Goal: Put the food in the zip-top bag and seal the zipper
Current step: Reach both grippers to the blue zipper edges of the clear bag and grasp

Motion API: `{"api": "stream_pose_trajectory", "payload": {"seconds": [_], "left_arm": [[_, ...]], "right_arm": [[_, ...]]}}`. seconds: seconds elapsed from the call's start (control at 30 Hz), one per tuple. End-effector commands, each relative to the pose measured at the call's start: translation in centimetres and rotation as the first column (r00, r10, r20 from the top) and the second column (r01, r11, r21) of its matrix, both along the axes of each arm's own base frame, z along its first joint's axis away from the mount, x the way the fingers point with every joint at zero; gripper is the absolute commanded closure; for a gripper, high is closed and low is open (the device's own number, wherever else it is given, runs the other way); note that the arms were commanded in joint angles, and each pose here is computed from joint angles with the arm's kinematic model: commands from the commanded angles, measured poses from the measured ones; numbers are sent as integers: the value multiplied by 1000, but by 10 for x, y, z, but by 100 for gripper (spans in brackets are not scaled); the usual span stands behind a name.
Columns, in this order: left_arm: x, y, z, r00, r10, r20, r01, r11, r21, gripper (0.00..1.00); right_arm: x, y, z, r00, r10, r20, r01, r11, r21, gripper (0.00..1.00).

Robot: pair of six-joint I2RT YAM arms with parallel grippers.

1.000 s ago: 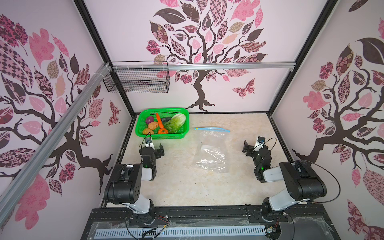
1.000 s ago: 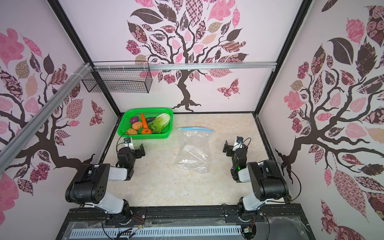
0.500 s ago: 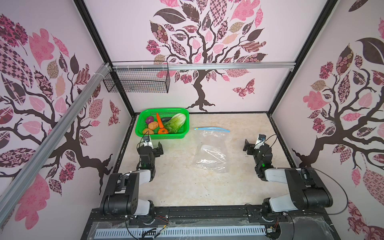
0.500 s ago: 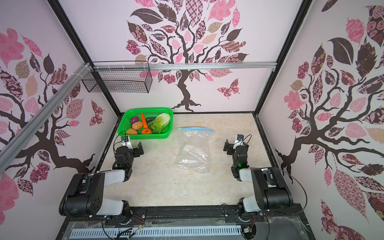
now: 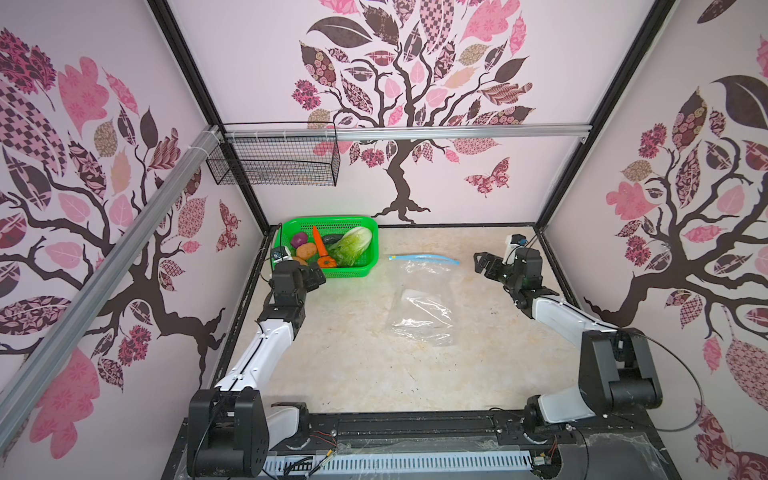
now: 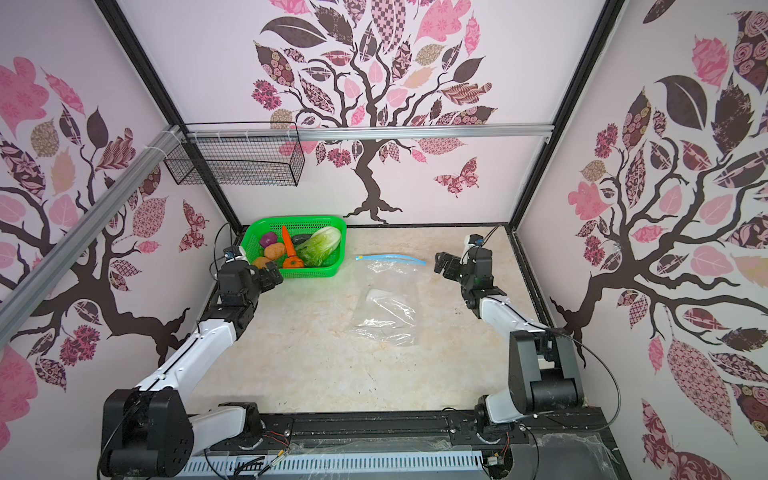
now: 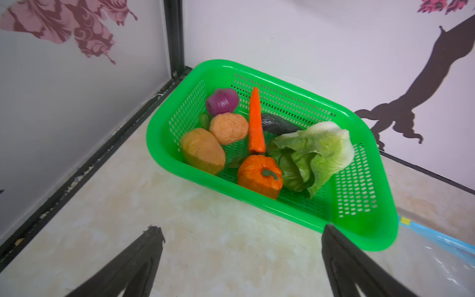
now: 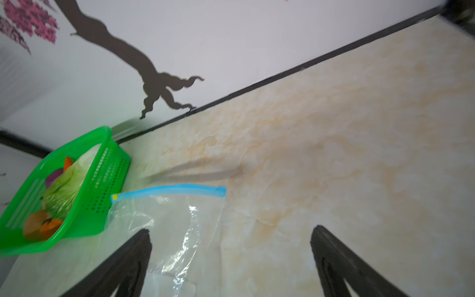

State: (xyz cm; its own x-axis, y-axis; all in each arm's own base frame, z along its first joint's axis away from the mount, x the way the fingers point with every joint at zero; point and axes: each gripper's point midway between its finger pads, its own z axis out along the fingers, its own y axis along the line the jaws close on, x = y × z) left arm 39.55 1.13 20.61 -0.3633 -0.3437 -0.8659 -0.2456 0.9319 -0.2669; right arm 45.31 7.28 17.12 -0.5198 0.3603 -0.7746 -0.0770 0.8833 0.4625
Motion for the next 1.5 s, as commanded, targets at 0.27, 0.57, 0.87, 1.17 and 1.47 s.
{"api": "stream_pose_trajectory", "payload": {"seconds": [0.27, 0.57, 0.87, 1.17, 1.47], "left_arm": [[24, -106, -11, 899, -425, -109, 374, 872, -316, 2], [15, -125, -12, 870, -475, -133, 410, 847, -339, 2], [13, -136, -2, 843, -527, -106, 458, 808, -372, 2], [20, -71, 23, 916, -395, -65, 347, 864, -365, 2], [18, -46, 32, 934, -350, -68, 305, 882, -359, 2]], "right_arm": [[42, 82, -21, 854, 478, -204, -500, 863, -72, 5], [69, 135, -60, 737, 605, -300, -675, 674, -301, 10], [73, 168, -94, 649, 684, -334, -761, 576, -300, 13], [47, 169, -119, 634, 671, -386, -772, 579, -262, 63], [48, 130, -86, 809, 435, -395, -571, 742, -352, 100]]}}
